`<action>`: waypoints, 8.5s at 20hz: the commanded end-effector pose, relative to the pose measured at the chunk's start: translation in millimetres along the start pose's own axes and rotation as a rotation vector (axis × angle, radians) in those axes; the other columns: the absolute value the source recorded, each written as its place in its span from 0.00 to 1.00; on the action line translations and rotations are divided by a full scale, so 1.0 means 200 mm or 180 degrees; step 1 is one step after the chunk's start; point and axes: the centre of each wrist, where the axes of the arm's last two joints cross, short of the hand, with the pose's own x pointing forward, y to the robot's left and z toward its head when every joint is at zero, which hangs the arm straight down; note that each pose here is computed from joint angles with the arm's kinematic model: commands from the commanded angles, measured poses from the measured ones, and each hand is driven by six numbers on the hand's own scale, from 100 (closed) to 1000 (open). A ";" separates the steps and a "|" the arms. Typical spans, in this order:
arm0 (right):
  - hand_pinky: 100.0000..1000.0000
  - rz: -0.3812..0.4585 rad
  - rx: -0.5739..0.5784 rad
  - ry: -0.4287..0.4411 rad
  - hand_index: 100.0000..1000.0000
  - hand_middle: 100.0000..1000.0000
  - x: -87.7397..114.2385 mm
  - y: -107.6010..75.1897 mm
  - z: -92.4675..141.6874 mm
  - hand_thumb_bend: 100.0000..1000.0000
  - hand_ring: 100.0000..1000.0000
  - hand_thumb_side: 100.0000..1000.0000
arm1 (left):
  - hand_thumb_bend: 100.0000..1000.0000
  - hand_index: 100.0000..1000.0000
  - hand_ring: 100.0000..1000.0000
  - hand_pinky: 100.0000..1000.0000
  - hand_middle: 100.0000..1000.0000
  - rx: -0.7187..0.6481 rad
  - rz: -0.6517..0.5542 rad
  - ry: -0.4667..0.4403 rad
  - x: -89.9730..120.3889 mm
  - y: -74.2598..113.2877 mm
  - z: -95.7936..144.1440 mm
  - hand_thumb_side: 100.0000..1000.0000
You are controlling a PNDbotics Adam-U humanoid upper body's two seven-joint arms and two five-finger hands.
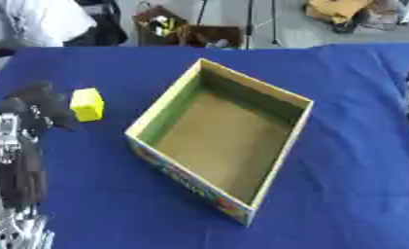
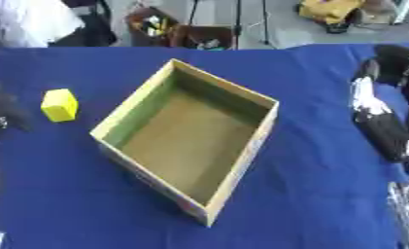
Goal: Pick up objects on the table and place them in the box.
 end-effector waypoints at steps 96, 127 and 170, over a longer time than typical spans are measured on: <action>0.67 0.0166 0.0277 -0.0153 0.71 0.56 0.02 -0.01 0.00 0.00 0.63 0.39 | 0.50 1.00 0.75 0.67 0.89 -0.3772 -0.4928 0.1836 -0.16 0.74 -1.03 0.75; 0.68 0.0174 0.0309 -0.0096 0.70 0.55 0.01 -0.01 0.02 0.00 0.62 0.38 | 0.41 1.00 0.81 0.66 1.00 -0.3625 -0.4983 0.1974 -0.12 0.81 -1.05 0.68; 0.68 0.0099 0.0308 -0.0001 0.71 0.55 0.00 0.00 0.04 0.00 0.62 0.38 | 0.06 0.44 0.29 0.00 0.29 -0.2718 -0.5009 0.0584 -0.07 0.69 -1.07 0.33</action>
